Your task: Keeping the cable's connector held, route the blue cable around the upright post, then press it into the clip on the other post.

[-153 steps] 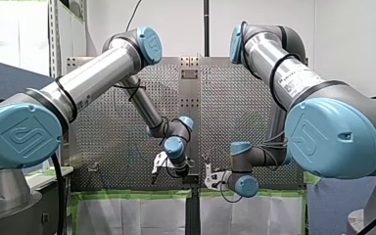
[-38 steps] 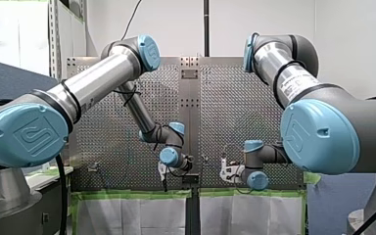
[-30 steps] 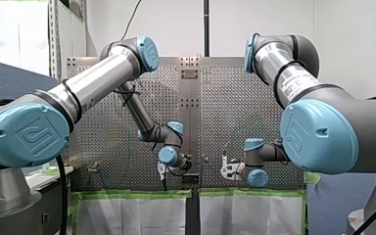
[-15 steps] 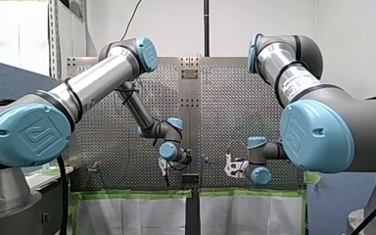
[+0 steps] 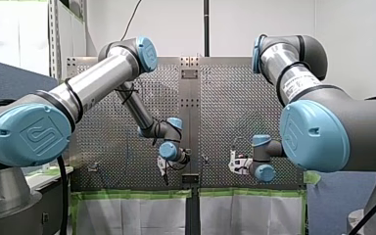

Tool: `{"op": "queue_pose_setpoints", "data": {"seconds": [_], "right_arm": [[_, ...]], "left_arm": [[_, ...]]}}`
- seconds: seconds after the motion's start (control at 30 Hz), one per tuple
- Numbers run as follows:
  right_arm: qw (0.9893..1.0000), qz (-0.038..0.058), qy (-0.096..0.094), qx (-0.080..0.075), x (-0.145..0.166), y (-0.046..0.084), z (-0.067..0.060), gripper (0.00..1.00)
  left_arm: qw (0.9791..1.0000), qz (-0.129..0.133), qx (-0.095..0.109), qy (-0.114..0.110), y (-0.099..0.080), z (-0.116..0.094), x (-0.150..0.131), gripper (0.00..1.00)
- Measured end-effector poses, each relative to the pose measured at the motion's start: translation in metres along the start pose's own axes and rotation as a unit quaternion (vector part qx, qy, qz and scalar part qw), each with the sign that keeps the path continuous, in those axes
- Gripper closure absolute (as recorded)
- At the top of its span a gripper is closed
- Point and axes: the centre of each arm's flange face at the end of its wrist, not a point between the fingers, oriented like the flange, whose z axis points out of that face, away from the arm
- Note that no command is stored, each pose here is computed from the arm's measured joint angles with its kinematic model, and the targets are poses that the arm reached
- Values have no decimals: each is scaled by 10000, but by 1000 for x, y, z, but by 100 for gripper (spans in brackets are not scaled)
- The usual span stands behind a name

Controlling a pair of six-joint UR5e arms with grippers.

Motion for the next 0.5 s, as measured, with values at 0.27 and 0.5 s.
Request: {"op": "queue_pose_setpoints", "data": {"seconds": [0.27, 0.5], "right_arm": [[10000, -39, -34, 2, 3, 2, 5, 100], [10000, -60, -10, 4, 5, 2, 8, 100]], "left_arm": [[9998, 37, 16, 174, -5, 0, 2, 99], [9996, 29, -1, 287, -5, -2, 4, 99]]}}
